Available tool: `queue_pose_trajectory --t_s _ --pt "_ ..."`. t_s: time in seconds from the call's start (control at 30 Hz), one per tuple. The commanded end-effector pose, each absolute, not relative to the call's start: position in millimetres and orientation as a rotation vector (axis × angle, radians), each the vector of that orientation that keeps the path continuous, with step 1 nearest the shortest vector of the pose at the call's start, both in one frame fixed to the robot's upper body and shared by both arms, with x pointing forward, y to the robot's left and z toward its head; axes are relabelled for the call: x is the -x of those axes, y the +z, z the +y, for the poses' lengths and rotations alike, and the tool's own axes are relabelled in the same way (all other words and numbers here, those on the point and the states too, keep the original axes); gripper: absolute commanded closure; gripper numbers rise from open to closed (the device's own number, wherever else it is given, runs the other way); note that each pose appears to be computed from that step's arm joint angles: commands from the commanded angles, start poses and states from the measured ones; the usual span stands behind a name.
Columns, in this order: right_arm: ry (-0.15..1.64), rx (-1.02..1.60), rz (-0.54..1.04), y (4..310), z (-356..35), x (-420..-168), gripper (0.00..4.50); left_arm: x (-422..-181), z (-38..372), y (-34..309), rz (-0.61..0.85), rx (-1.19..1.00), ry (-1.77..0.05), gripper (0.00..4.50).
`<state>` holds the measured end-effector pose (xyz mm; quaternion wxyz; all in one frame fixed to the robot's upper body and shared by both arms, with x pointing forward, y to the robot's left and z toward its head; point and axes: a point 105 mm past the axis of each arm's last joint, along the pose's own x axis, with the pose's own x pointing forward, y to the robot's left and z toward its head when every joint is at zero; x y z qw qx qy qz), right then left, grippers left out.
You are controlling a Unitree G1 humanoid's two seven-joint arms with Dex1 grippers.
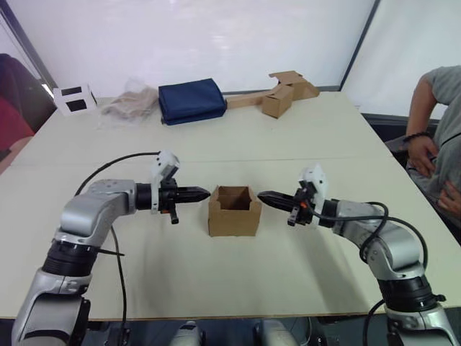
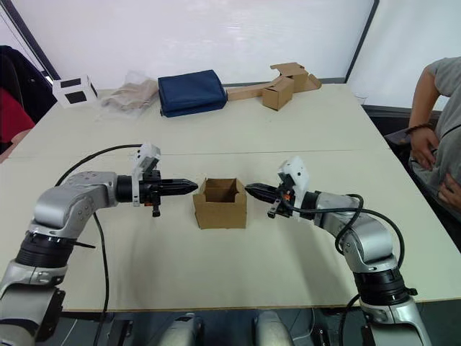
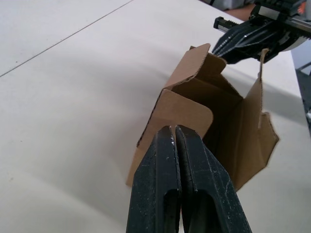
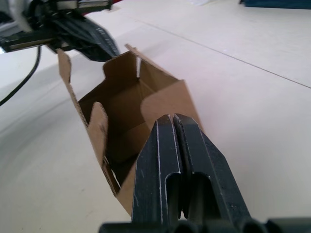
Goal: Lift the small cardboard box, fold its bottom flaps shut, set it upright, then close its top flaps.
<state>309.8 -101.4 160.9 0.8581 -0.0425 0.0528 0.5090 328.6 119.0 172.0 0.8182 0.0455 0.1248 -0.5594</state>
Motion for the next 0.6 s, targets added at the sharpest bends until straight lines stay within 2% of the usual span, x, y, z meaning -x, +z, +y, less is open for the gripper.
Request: queue_pose_trajectory --t_s 0.03,0.33,0.6 --pt "1.088 0.144 0.067 170 -96 -310 4.50 -329 110 175 0.241 -0.142 -1.228 4.42" --pt "1.142 0.217 0.120 155 -85 -309 4.50 -329 100 162 0.257 -0.164 -1.256 4.42" --pt "1.127 0.306 0.159 142 -88 -318 4.50 -330 99 156 0.263 -0.167 -1.251 4.42"
